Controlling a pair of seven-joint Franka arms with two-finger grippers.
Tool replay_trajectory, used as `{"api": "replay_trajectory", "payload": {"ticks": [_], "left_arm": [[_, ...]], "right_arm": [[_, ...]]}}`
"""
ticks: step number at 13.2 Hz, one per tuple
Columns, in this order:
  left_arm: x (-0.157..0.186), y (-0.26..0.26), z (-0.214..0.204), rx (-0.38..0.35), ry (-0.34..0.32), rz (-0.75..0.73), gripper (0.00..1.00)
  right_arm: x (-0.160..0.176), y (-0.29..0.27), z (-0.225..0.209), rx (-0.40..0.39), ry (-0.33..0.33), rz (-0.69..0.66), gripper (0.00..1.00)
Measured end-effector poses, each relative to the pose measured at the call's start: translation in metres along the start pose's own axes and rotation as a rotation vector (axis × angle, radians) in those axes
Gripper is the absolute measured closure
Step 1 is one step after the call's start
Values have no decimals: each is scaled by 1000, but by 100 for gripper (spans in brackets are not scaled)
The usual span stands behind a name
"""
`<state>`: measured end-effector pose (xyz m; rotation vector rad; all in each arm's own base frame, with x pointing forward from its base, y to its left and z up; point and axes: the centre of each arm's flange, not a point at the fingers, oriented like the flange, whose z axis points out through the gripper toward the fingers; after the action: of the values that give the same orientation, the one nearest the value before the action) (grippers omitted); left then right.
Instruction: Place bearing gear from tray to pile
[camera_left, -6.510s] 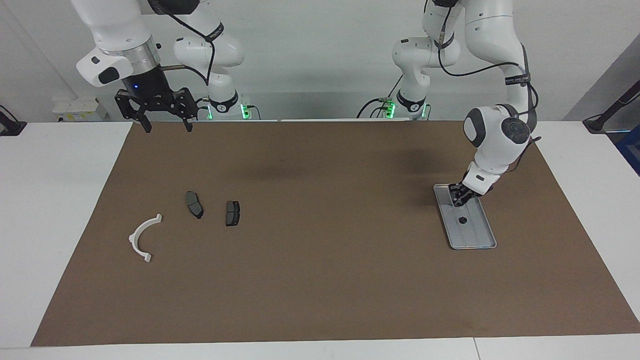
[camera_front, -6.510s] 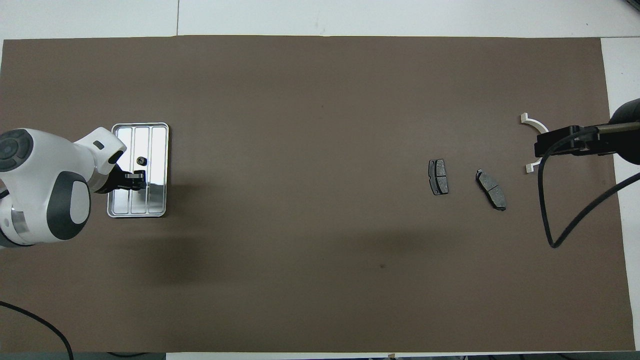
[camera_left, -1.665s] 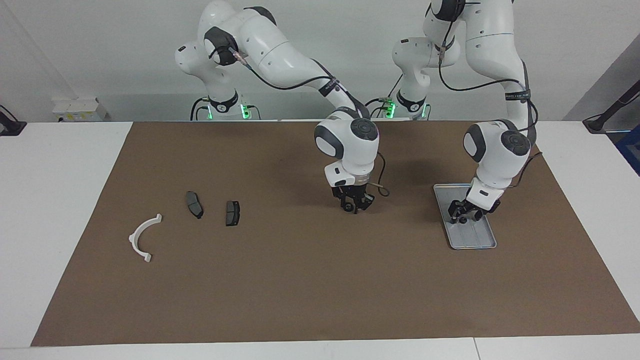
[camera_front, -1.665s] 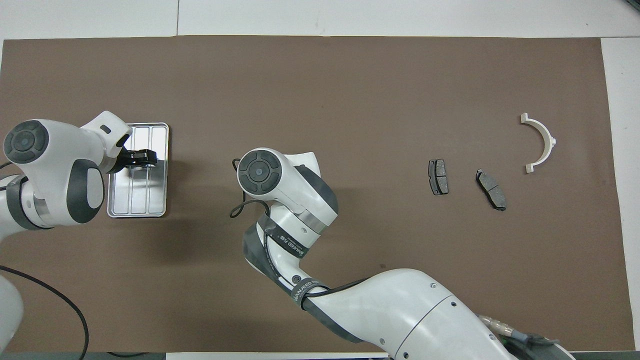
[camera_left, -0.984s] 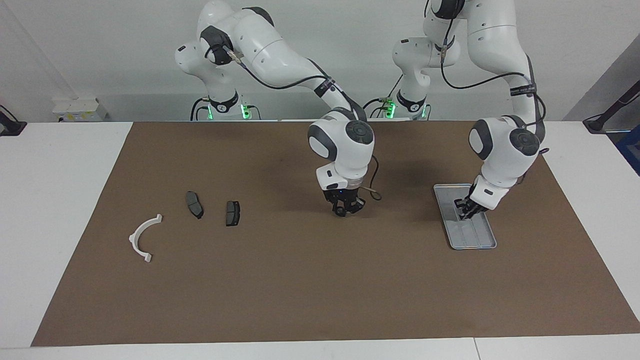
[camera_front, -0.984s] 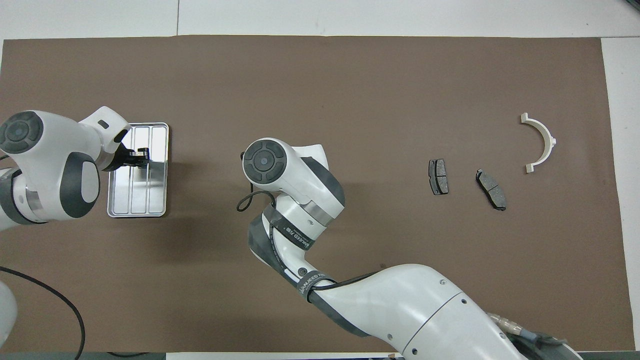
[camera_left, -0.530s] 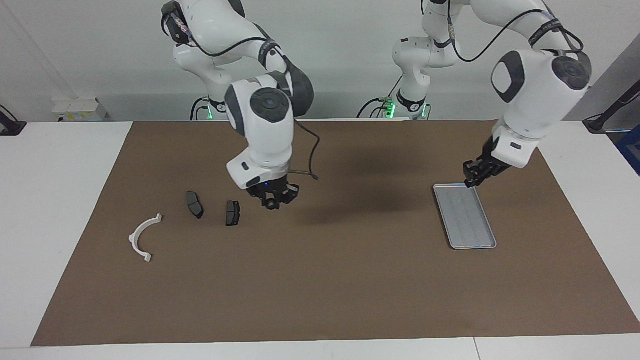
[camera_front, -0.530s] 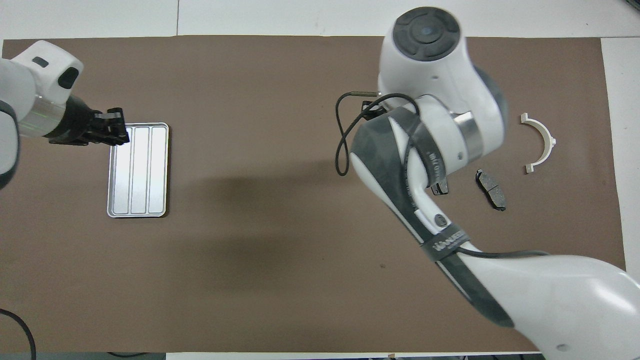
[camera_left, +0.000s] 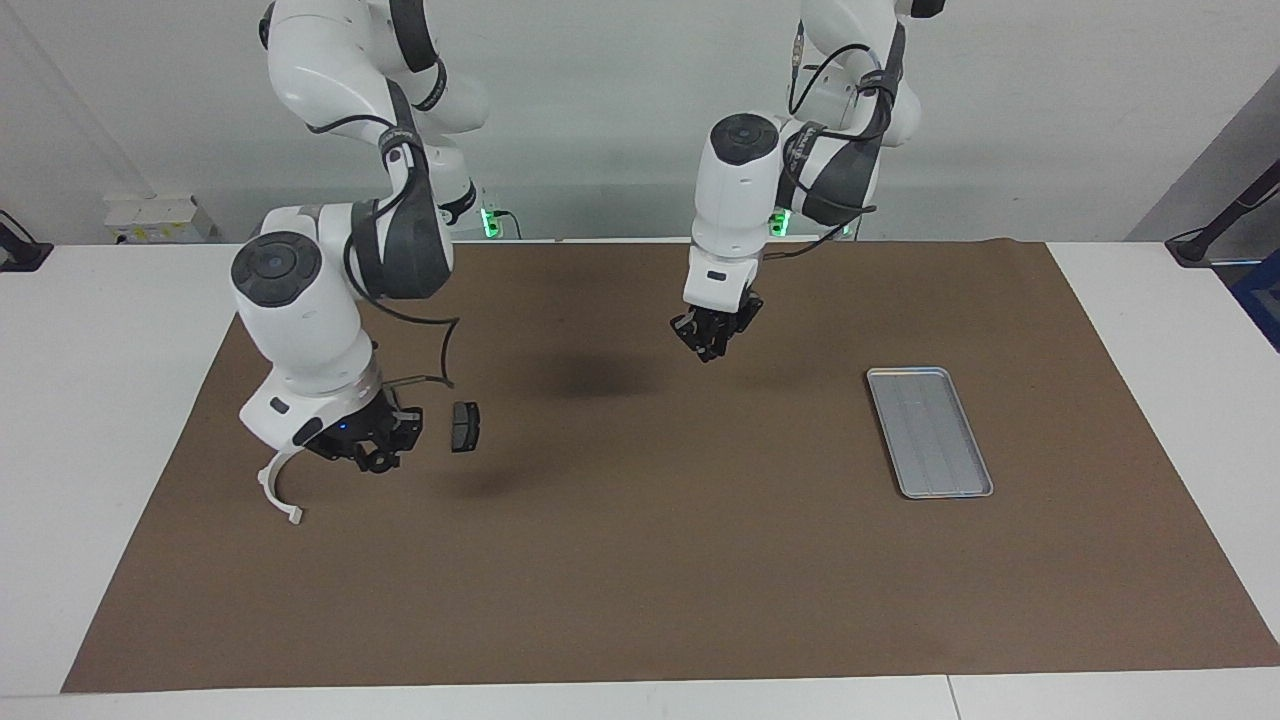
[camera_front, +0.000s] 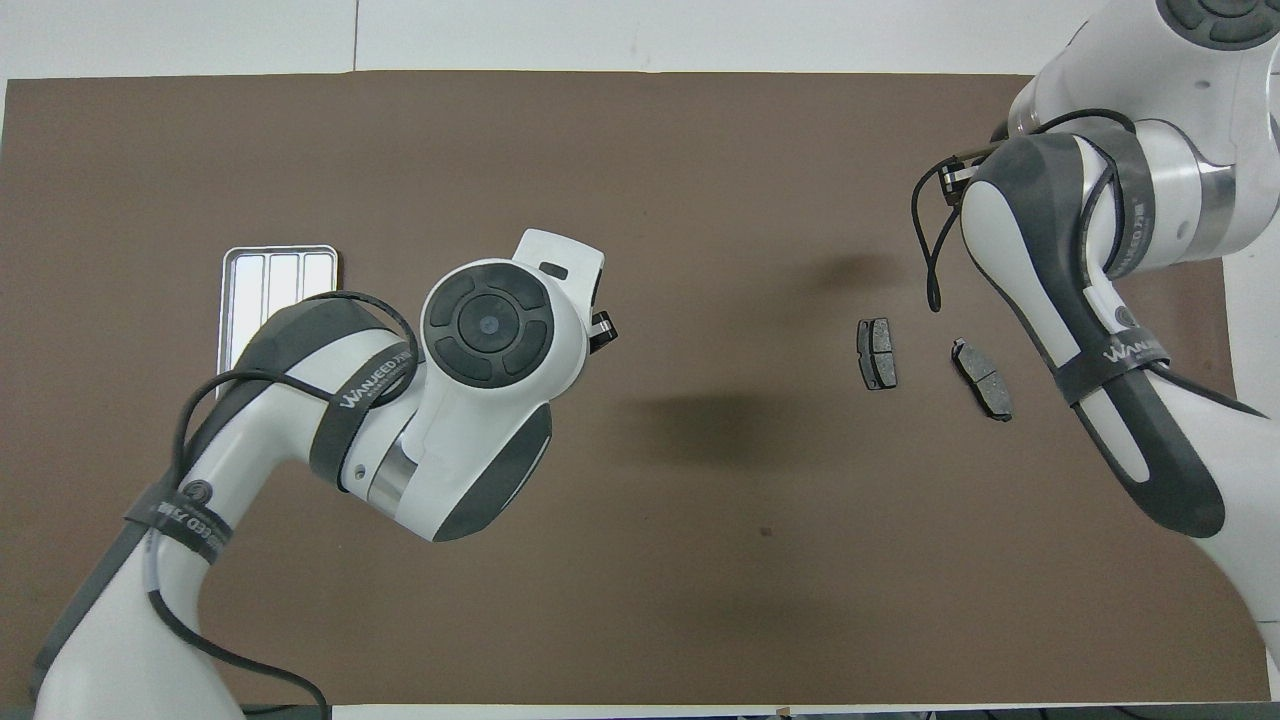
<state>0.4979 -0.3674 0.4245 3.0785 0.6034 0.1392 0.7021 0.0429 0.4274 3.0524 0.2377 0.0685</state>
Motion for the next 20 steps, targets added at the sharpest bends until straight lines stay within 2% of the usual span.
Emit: {"api": "replay_trajectory", "payload": {"ticks": [3, 7, 13, 14, 17, 18, 19, 20], "left_arm": [[-2, 11, 74, 16, 0, -24, 76], [-16, 14, 114, -27, 12, -44, 76], [-26, 13, 127, -35, 13, -41, 76], [-25, 13, 127, -38, 15, -42, 69], [-14, 16, 109, -54, 31, -43, 28], [1, 15, 82, -58, 45, -40, 15], [23, 6, 43, -61, 59, -39, 1], [50, -11, -1, -64, 77, -34, 0]], "right_arm": [[-3, 13, 64, 7, 37, -13, 65], [0, 33, 127, 16, 62, 1, 65], [2, 32, 139, 17, 89, 1, 65], [2, 33, 140, 17, 88, 2, 65], [2, 33, 140, 18, 88, 2, 30], [2, 32, 137, 18, 91, 0, 15], [2, 29, 131, 17, 89, -4, 6], [2, 24, 120, 18, 75, -12, 0]]}}
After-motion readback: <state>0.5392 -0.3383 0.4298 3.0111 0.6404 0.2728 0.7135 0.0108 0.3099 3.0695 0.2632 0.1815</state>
